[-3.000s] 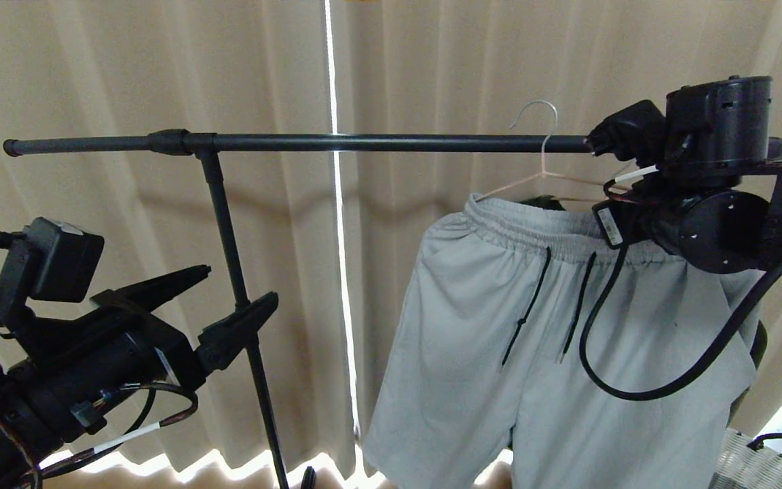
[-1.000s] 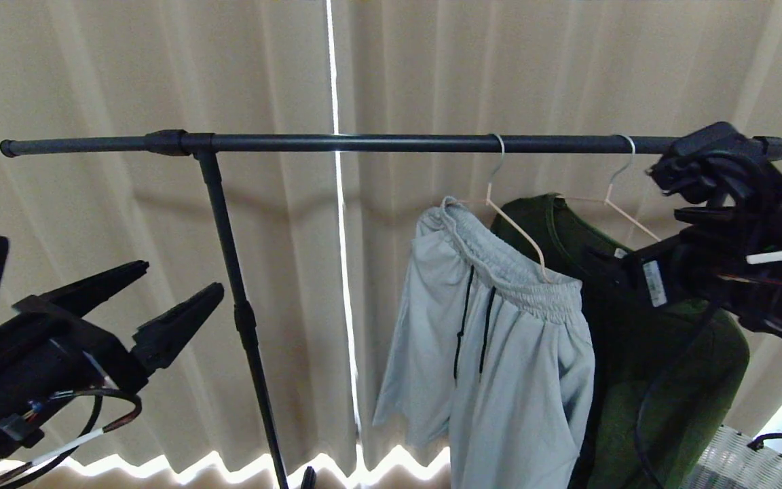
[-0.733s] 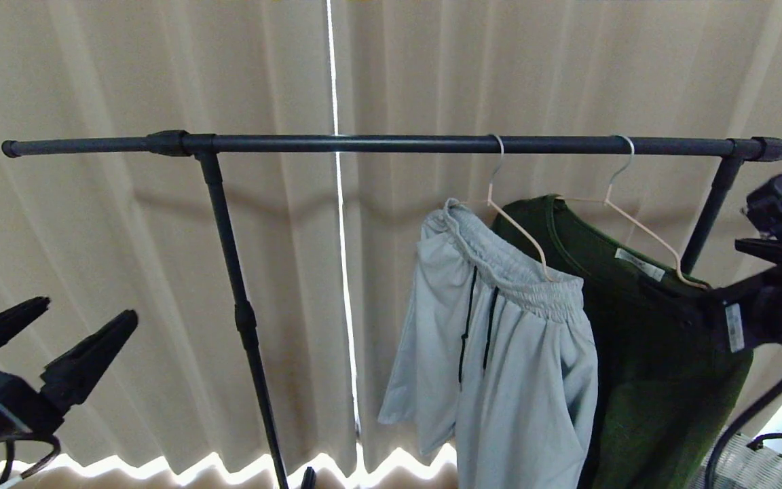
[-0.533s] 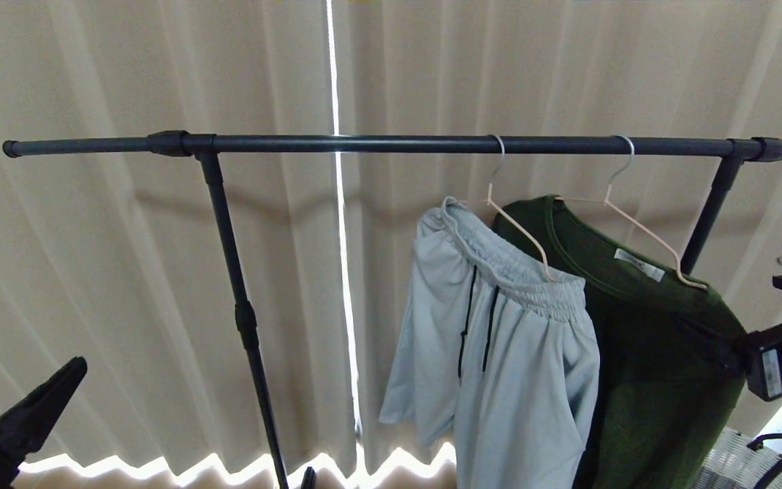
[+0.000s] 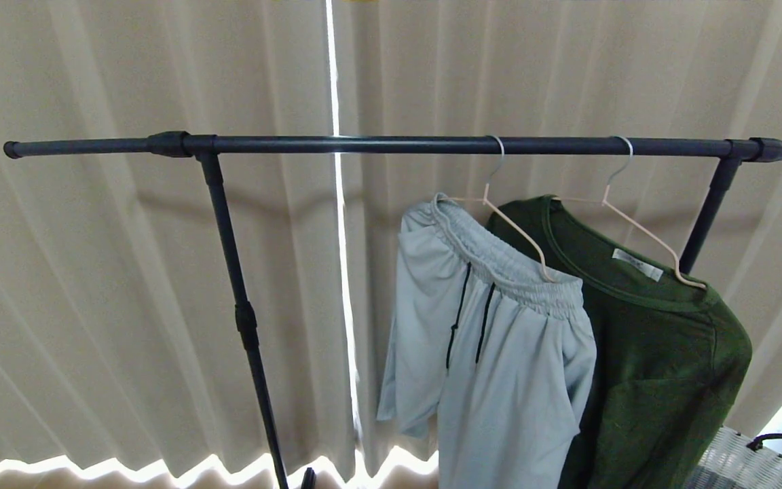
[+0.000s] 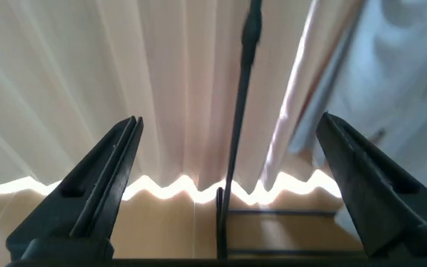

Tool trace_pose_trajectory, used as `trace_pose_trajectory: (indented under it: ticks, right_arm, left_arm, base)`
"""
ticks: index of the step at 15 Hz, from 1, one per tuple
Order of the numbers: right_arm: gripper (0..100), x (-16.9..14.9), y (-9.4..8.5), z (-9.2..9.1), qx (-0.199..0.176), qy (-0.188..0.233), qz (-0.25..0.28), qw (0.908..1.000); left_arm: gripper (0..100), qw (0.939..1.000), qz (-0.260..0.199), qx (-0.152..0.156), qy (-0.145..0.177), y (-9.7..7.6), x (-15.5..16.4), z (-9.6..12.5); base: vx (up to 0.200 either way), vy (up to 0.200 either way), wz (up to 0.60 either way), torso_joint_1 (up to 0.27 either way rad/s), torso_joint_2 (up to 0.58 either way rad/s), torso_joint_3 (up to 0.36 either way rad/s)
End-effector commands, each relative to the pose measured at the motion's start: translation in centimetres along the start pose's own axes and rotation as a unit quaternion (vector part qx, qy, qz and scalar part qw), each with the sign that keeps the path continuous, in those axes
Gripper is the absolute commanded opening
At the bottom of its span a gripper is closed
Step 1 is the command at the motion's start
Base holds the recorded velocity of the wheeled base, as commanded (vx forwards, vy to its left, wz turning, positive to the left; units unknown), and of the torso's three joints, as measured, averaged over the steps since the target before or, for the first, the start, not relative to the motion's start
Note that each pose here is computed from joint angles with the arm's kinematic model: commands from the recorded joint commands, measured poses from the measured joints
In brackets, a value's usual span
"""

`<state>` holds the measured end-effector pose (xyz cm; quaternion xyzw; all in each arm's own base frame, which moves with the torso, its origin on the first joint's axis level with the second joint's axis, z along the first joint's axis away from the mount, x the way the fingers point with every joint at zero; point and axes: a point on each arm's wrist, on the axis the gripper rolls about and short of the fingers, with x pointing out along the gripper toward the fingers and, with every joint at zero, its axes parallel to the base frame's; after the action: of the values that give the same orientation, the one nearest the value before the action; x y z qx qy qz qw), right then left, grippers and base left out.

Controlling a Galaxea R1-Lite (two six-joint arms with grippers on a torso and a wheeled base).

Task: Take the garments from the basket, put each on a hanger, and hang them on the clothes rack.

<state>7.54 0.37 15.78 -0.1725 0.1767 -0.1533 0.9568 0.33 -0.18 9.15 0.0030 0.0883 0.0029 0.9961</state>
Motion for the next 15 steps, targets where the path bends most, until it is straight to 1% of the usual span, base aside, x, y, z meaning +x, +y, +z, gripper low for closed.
trace_pose_trajectory:
  ticks: [1, 2, 3, 4, 6, 7, 9, 12, 14, 15]
  right_arm:
    - [100, -1.7, -0.5, -3.0, 0.012, -0.009, -0.016, 0.9998]
    - [100, -2.0, -0.7, -3.4, 0.012, -0.006, -0.019, 0.9997]
    - [100, -2.8, -0.9, -4.4, 0.008, 0.002, -0.019, 0.9998]
    - [100, -3.7, -1.1, -5.6, 0.005, 0.008, -0.017, 0.9998]
    - [100, -5.4, -1.3, -9.0, 0.0, 0.015, -0.014, 0.9998]
    - [100, -6.0, -1.6, -9.6, 0.004, 0.009, -0.015, 0.9998]
    - [100, -6.6, -1.8, -9.7, 0.014, 0.001, -0.029, 0.9995]
    - [100, -7.0, -1.5, -9.8, 0.022, 0.022, -0.087, 0.9957]
    - [100, -7.3, -1.6, -10.0, 0.029, 0.008, -0.094, 0.9951]
    - [100, -7.7, -1.6, -10.4, 0.039, -0.015, -0.1, 0.9941]
  left_arm:
    - [100, 0.9986, -0.005, 0.008, -0.053, -0.2, -1.7, -1.6]
    - [100, 0.9986, -0.005, 0.008, -0.053, -0.2, -1.7, -1.6]
    - [100, 0.9986, -0.005, 0.008, -0.053, -0.2, -1.7, -1.6]
    - [100, 0.9986, -0.005, 0.009, -0.053, -0.2, -1.7, -1.6]
    - [100, 0.9985, -0.005, 0.013, -0.053, -0.2, -1.7, -1.6]
    - [100, 0.9985, -0.005, 0.013, -0.053, -0.2, -1.7, -1.6]
    - [100, 0.9985, -0.005, 0.014, -0.053, -0.2, -1.7, -1.6]
    - [100, 0.9986, -0.002, 0.009, -0.053, -0.1, -1.7, -1.6]
    - [100, 0.9986, 0.004, 0.01, -0.052, -0.1, -1.7, -1.6]
    - [100, 0.9985, 0.012, 0.009, -0.052, -0.1, -1.7, -1.6]
  base:
    - [0.0, 0.0, 0.0, 0.0, 0.0, 0.0]
    - [0.0, 0.0, 0.0, 0.0, 0.0, 0.0]
    - [0.0, 0.0, 0.0, 0.0, 0.0, 0.0]
    - [0.0, 0.0, 0.0, 0.0, 0.0, 0.0]
    - [0.0, 0.0, 0.0, 0.0, 0.0, 0.0]
    - [0.0, 0.0, 0.0, 0.0, 0.0, 0.0]
    - [0.0, 0.0, 0.0, 0.0, 0.0, 0.0]
    - [0.0, 0.0, 0.0, 0.0, 0.0, 0.0]
    - [0.0, 0.0, 0.0, 0.0, 0.0, 0.0]
    - [0.0, 0.0, 0.0, 0.0, 0.0, 0.0]
